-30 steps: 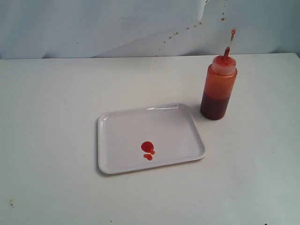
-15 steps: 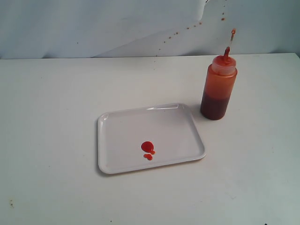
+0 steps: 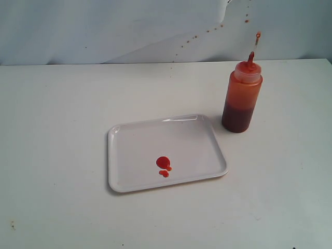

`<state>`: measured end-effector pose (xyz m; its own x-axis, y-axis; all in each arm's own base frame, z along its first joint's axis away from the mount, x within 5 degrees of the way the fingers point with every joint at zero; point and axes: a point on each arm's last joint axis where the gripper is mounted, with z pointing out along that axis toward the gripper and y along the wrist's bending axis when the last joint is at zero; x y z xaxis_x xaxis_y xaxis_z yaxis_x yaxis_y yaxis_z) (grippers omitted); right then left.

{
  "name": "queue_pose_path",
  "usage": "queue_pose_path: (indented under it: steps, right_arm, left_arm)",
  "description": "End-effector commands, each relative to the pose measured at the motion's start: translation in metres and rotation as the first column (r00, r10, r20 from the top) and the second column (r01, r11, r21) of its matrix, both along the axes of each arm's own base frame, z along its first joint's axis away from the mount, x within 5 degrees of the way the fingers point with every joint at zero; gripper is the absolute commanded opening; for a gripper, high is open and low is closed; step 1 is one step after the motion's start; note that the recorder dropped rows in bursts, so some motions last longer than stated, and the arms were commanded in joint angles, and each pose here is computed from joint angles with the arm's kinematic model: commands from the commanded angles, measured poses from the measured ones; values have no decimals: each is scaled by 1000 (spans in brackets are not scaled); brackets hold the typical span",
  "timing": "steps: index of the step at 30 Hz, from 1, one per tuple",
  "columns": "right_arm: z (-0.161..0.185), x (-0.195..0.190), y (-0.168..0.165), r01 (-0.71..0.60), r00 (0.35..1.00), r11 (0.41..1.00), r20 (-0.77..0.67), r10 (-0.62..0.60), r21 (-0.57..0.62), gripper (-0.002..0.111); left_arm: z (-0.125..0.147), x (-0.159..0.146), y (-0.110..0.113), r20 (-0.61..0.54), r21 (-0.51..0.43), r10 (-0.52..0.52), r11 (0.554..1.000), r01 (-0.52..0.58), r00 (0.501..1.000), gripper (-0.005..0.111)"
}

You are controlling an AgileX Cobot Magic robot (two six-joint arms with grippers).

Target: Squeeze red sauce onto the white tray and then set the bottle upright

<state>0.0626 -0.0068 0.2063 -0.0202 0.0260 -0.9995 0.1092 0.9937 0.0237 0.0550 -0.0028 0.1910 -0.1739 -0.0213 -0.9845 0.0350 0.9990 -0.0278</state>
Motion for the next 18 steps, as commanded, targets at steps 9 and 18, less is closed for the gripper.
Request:
queue_pose_path:
  steps: [9, 18]
  right_arm:
    - [-16, -2, 1, -30, 983, 994, -181, 9, -110, 0]
    - [-25, -4, 1, -59, 958, 985, -288, 11, -159, 0]
  left_arm:
    - [-2, 0, 0, -6, -2, -4, 1000, 4, 1000, 0]
    - [-2, 0, 0, -6, 1, -5, 1000, 5, 1000, 0]
